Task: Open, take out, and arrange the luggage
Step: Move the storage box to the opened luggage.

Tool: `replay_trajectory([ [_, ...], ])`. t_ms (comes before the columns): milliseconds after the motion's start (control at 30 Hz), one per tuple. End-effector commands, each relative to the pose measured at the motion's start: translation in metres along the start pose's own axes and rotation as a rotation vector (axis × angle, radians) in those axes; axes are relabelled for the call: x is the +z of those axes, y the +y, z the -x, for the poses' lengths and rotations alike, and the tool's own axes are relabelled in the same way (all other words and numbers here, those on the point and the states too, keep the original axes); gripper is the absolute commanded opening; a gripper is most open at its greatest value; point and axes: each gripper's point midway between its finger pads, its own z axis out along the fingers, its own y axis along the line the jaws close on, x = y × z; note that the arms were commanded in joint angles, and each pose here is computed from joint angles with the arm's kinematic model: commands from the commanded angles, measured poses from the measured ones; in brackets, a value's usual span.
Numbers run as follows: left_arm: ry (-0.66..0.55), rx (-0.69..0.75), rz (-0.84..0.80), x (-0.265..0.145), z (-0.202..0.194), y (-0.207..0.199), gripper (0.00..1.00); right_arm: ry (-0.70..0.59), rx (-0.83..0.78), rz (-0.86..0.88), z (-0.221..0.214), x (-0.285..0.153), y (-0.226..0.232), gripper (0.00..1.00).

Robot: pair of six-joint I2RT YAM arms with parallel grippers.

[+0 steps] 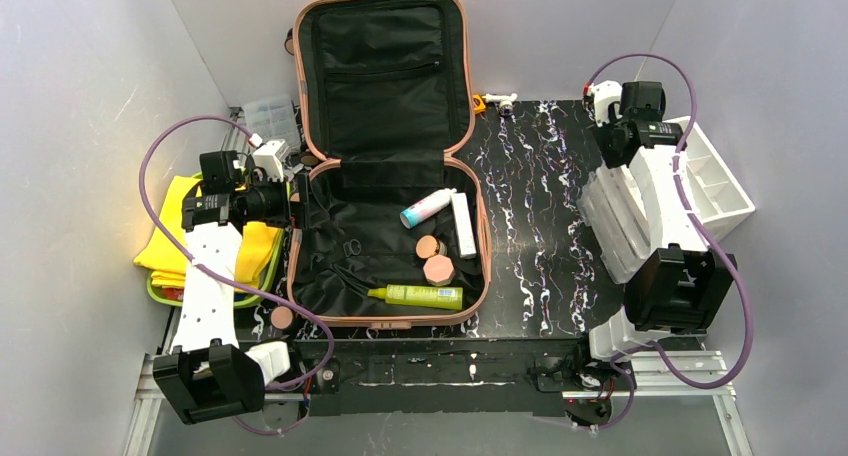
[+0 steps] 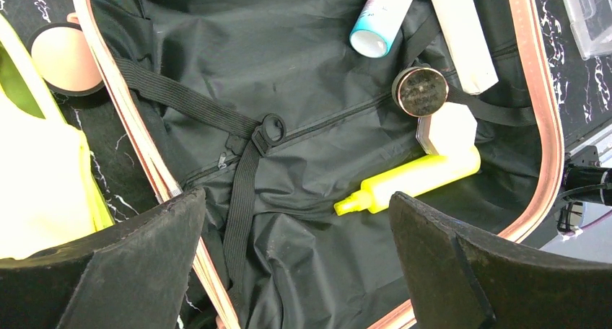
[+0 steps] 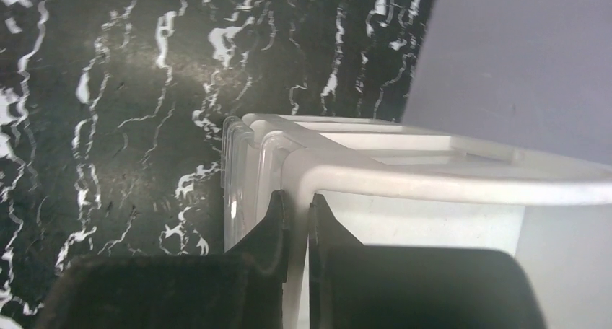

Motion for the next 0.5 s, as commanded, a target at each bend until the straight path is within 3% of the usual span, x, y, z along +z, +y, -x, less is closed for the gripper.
replay_trajectory([
  [0,0.008,-0.014,-0.038,0.002,-0.004,-0.005,0.98,-0.041,-0.191,0.265,0.005,-0.007,0.041,0.01],
  [267,0.016,-0.026,-0.037,0.004,-0.006,-0.003,0.98,-0.209,-0.499,0.613,0.008,-0.037,0.103,0.01],
  [467,0.022,-0.043,-0.045,0.007,-0.007,-0.001,0.98,-0.266,-0.791,0.72,0.009,-0.028,0.149,0.01],
])
